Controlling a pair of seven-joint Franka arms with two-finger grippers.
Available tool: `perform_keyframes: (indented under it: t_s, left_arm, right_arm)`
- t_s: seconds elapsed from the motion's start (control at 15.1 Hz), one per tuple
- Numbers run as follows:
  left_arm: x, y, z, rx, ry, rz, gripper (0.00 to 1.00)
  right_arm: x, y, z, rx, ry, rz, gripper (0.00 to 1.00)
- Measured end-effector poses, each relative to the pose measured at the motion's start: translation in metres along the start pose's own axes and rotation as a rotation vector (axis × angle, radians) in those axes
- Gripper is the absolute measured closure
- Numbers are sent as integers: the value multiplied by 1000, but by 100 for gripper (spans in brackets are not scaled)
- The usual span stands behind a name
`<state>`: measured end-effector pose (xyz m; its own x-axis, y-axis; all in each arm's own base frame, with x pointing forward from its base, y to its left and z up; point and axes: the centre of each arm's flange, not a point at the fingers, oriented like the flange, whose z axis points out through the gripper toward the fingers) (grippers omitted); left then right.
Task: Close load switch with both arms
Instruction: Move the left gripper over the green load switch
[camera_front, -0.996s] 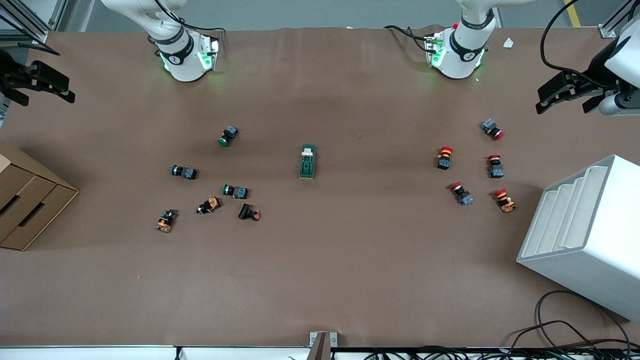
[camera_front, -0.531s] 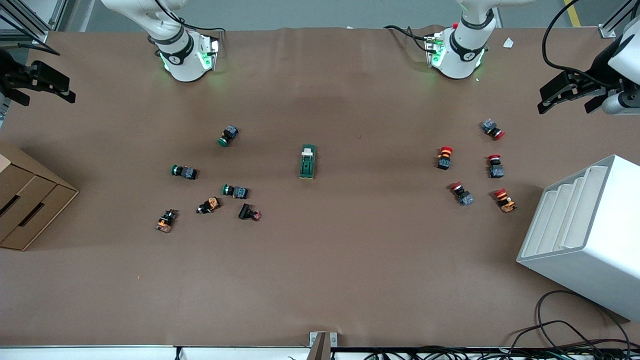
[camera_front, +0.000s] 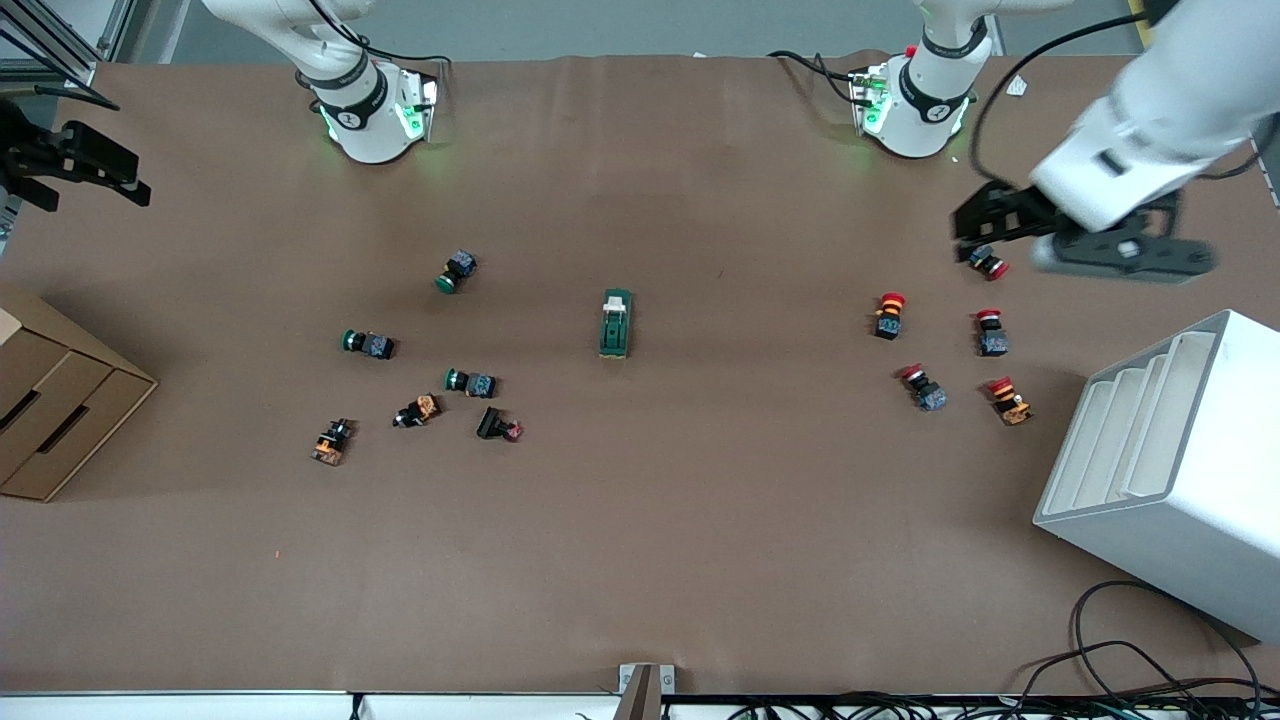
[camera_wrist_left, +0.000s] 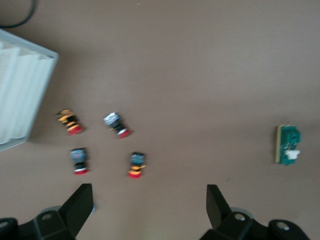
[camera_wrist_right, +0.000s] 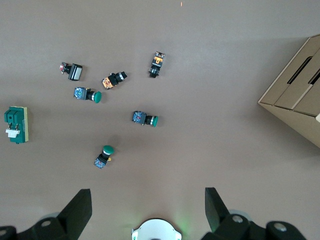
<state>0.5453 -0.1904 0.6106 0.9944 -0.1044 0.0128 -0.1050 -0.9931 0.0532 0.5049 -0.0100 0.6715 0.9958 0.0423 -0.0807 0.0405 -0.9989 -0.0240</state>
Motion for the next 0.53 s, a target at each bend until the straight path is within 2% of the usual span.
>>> perform_keyframes:
  t_s: [0.27,0.53]
  left_arm:
    - [7,101,49,-53,28,-59,0]
    - [-20,206,104,-1,83,-167,0]
  right_arm:
    - [0,1,-1,0,2,2,0]
    - [9,3,13,1,-25,9,0]
